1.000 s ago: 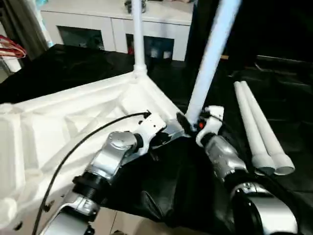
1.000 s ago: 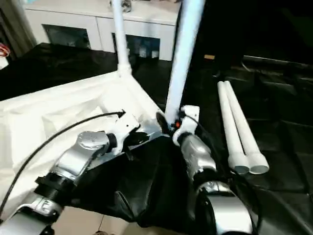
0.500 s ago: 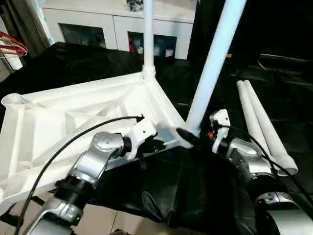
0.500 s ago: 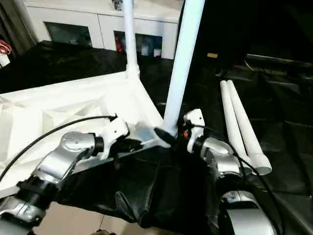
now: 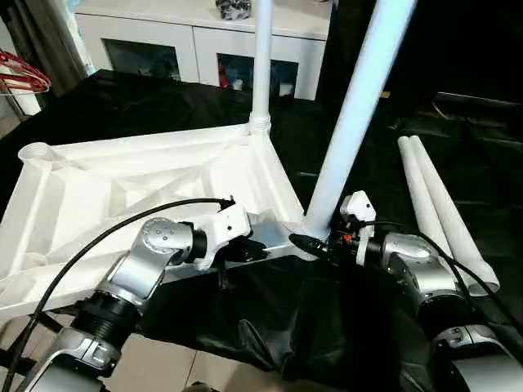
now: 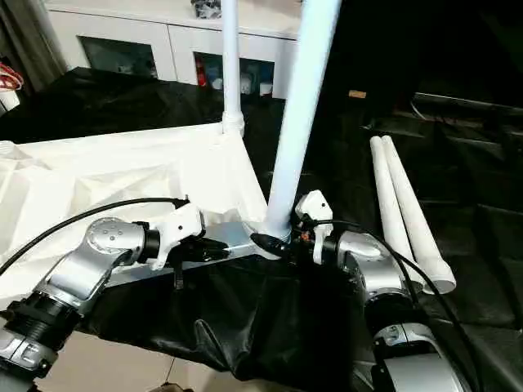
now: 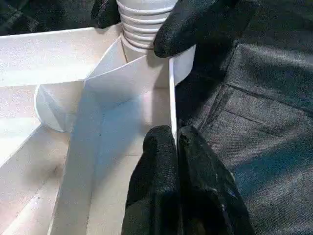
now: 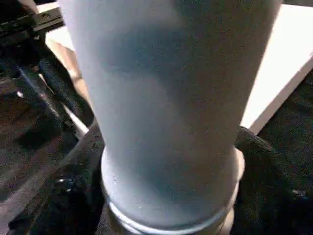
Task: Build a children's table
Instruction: Insert table leg to table base, then rotate leg to tighten
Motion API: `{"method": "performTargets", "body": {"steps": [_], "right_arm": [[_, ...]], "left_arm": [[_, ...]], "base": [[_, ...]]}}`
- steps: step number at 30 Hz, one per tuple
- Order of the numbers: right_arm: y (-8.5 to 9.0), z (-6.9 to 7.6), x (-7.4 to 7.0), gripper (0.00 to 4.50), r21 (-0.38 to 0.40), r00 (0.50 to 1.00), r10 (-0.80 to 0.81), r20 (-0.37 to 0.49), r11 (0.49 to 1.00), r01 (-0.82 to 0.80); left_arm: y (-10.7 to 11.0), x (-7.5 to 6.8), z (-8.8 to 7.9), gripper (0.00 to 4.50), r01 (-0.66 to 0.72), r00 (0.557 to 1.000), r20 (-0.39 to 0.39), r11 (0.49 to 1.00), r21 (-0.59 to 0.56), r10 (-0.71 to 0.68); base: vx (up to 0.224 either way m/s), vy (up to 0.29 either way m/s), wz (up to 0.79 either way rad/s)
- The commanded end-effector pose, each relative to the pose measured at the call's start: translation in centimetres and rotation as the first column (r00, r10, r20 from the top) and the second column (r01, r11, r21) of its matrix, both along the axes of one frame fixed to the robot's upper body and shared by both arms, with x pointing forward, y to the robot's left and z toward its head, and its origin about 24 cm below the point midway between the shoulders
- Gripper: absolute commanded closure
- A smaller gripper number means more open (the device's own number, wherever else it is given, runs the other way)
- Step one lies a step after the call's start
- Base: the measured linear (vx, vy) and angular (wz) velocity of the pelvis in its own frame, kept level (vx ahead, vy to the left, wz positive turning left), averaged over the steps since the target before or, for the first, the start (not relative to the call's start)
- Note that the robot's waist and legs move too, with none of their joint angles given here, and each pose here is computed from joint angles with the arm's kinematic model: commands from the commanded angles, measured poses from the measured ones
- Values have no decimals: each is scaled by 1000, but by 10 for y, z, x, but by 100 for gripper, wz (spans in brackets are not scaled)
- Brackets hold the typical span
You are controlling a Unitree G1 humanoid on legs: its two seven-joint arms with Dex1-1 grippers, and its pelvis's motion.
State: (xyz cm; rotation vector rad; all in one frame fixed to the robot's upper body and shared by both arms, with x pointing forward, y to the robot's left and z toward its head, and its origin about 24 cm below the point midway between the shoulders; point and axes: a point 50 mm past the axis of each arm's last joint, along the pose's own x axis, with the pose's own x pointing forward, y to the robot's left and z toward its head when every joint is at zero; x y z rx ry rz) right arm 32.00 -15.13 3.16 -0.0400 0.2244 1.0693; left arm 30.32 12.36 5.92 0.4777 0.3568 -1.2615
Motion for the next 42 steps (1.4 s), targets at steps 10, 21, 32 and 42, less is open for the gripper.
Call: {"method": "performTargets", "body": {"steps": [10, 21, 32, 42], "right_arm": [[8, -17, 5, 172, -65, 974, -224, -14, 973, 223], [52, -27, 22, 173, -81, 785, -614, -82, 789, 609], [51, -10, 30, 61, -39, 837, -547, 33, 836, 548], [15, -6, 9, 61, -52, 990, -133, 46, 989, 135]], "left_arm": [[-15, 13, 1, 450, -115, 992, 52, 993, -25, 116], [-60, 29, -1, 450, -268, 954, 120, 961, -60, 274], [-51, 13, -6, 450, -93, 988, 120, 995, -43, 98], [-16, 1, -9, 450, 42, 997, 61, 999, 1, -42]], "base": [[0, 0, 0], [0, 0, 0], [0, 0, 0], [0, 0, 0]]}}
